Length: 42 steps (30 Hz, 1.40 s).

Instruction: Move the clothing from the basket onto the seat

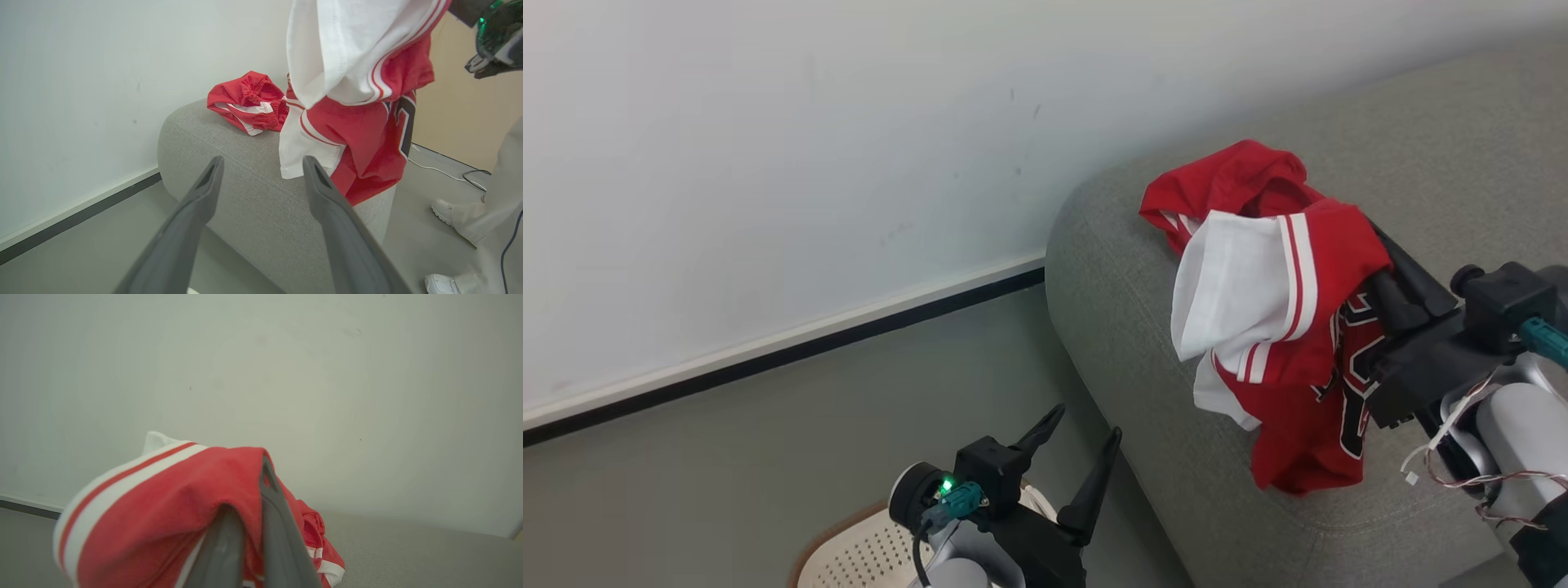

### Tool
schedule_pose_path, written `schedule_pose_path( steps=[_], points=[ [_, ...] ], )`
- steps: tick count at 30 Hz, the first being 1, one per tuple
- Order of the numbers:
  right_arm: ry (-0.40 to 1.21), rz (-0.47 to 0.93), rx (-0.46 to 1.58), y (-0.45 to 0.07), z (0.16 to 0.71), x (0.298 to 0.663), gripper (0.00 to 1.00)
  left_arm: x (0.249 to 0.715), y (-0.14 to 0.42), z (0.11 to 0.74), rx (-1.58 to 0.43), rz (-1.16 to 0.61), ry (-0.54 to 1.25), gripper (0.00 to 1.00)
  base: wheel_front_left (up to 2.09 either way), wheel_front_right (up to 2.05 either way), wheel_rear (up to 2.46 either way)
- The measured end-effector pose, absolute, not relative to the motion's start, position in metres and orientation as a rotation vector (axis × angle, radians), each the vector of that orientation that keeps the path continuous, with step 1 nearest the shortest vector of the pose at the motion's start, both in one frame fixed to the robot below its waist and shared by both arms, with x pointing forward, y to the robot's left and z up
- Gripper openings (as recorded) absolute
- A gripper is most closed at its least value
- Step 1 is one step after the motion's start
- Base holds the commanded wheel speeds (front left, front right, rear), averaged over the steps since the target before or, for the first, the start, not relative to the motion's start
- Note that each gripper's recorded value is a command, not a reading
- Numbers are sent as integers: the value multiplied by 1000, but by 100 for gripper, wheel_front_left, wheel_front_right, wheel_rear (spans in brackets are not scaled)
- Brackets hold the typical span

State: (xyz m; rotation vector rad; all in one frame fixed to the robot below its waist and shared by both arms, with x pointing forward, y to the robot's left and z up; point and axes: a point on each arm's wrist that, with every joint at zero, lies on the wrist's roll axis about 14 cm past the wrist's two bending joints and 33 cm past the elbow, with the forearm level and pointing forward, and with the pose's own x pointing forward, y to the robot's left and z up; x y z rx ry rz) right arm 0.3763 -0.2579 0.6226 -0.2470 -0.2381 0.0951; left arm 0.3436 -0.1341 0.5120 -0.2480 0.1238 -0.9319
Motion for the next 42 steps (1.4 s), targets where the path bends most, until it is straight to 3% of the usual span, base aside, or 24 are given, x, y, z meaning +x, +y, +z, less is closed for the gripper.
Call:
schedule_pose_path(
  steps=[6, 16, 22, 29, 42],
  points=[
    [-234, 71, -252, -272, 635, 392, 0, 344, -139, 508, -250, -956, 120, 100, 0, 0, 0],
    [-340, -34, -314, -314, 731, 457, 0, 372, -142, 508, -258, -967, 83, 100, 0, 0, 0],
    [-269, -134, -322, -352, 737, 495, 0, 395, -143, 517, -288, -970, 32, 100, 0, 0, 0],
    [-141, -152, -333, -361, 697, 544, 0, 421, -137, 517, -308, -947, -13, 100, 0, 0, 0],
    [119, -129, -219, -351, 549, 612, 0, 470, -108, 457, -280, -868, 48, 100, 0, 0, 0]
  ],
)
